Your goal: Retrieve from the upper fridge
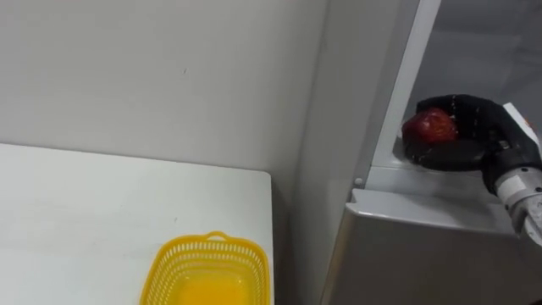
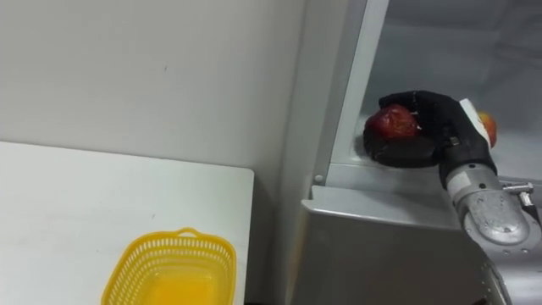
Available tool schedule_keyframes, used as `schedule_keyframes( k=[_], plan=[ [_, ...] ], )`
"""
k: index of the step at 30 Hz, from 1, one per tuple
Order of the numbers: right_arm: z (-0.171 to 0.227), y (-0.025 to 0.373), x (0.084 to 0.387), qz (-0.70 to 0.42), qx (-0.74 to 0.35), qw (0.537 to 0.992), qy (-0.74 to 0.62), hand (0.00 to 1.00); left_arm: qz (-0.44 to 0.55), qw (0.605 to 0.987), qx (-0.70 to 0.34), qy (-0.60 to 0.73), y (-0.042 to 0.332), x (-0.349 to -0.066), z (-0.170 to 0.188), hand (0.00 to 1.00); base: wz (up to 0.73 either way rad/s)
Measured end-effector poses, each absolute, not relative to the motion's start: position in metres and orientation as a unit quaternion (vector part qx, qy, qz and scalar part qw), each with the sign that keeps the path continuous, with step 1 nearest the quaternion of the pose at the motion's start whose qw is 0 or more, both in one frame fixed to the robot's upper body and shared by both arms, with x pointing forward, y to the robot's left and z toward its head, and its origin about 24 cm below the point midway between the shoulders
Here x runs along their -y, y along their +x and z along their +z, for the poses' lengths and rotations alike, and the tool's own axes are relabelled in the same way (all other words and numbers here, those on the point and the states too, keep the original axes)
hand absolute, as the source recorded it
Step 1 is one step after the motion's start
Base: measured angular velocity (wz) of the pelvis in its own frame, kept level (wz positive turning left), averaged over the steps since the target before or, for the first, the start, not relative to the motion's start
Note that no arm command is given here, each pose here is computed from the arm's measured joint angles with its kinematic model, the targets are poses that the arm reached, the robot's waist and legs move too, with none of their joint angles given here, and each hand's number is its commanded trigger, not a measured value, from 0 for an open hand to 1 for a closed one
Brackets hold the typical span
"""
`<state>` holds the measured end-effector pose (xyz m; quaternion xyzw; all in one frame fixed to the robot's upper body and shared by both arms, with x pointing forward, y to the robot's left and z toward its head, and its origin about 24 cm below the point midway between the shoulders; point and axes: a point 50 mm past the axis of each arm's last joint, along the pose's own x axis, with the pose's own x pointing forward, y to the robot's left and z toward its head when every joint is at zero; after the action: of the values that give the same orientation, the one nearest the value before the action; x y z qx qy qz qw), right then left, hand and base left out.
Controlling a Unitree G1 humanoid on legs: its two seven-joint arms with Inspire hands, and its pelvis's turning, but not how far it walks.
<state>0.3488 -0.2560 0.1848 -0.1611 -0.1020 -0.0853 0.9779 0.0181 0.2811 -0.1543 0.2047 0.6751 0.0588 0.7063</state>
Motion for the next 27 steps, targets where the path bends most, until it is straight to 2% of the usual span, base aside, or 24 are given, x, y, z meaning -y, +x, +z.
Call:
schedule_keyframes(
  k=[7,11,18,27],
  plan=[
    [0.191,0.342,0.240,-0.098,0.140,0.968,-0.184,1.00,0.051,0.716,-0.665,0.206,0.025,-0.277,-0.155,0.00,-0.01],
    [0.192,0.327,0.219,-0.094,0.180,0.963,-0.177,1.00,0.060,0.718,-0.660,0.214,0.025,-0.278,-0.155,0.00,0.00],
    [0.201,0.295,0.198,-0.137,0.263,0.932,-0.208,1.00,0.075,0.722,-0.658,0.202,0.020,-0.269,-0.159,0.00,0.00],
    [0.227,0.256,0.165,-0.110,0.392,0.891,-0.200,1.00,0.055,0.726,-0.654,0.205,0.018,-0.260,-0.163,0.00,-0.01]
  ],
)
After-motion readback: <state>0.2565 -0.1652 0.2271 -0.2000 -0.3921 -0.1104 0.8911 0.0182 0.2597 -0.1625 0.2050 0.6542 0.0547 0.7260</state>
